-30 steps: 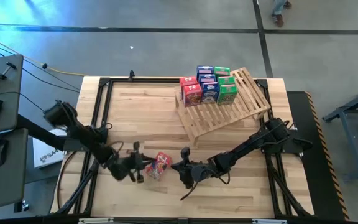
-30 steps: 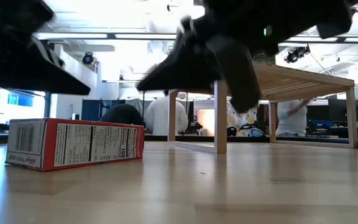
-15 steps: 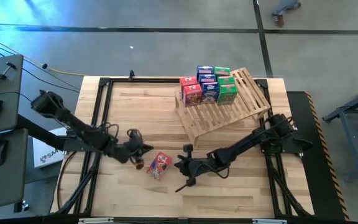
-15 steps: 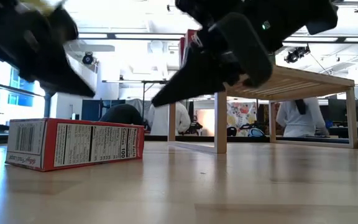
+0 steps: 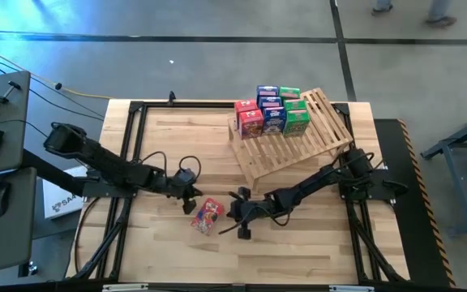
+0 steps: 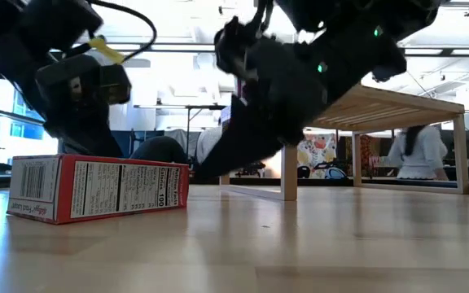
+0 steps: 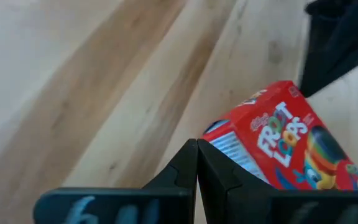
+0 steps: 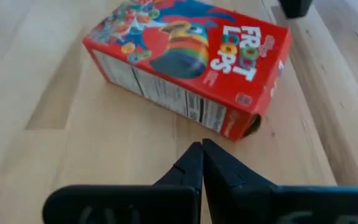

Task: Stack cereal on shelf
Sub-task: Put the red cereal box on the shelf aligned with the other red cereal boxes

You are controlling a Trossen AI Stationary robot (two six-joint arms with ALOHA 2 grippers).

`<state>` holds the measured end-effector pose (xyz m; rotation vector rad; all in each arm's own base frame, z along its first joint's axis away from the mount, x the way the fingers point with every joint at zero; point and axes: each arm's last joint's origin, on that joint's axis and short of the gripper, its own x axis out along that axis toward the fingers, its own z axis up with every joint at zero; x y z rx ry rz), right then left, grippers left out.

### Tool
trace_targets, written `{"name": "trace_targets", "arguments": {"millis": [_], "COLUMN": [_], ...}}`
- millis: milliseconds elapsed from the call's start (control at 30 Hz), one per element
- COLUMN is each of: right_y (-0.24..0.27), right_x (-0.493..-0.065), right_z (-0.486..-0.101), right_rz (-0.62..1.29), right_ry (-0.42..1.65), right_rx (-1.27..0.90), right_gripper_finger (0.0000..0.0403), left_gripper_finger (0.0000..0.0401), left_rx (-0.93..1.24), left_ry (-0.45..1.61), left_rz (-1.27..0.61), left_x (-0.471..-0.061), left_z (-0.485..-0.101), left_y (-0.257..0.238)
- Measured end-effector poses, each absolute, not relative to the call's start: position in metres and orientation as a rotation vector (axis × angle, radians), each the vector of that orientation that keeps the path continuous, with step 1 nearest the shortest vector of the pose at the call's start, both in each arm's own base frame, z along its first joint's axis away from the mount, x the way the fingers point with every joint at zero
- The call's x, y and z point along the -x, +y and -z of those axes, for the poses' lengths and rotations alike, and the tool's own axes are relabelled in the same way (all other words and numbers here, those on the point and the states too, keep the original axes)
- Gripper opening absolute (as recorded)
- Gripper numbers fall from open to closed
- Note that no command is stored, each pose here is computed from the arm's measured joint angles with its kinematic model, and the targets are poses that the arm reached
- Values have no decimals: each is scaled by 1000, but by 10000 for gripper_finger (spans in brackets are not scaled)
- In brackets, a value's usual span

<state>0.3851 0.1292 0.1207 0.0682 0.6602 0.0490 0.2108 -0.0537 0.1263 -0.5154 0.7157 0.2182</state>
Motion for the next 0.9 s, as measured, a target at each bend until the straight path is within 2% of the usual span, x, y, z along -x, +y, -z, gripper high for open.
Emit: {"name": "trace_targets", "arguments": {"millis": [533,900], "right_y": [119,119], "right_x": [-394,-395], "right_z": [-115,-119], "right_rz": [22,85], "right_ry": [601,546], "right_rx": [-139,-67], "right_gripper_finger": [0,0], "left_gripper_finger": [1,1], "left_rx": [566,453], "left_ry": [680,583], "left_rz": [-115,-124], "left_x": [-230,-231], "left_z": [-108,-117], "left_y": [-56,-59]}}
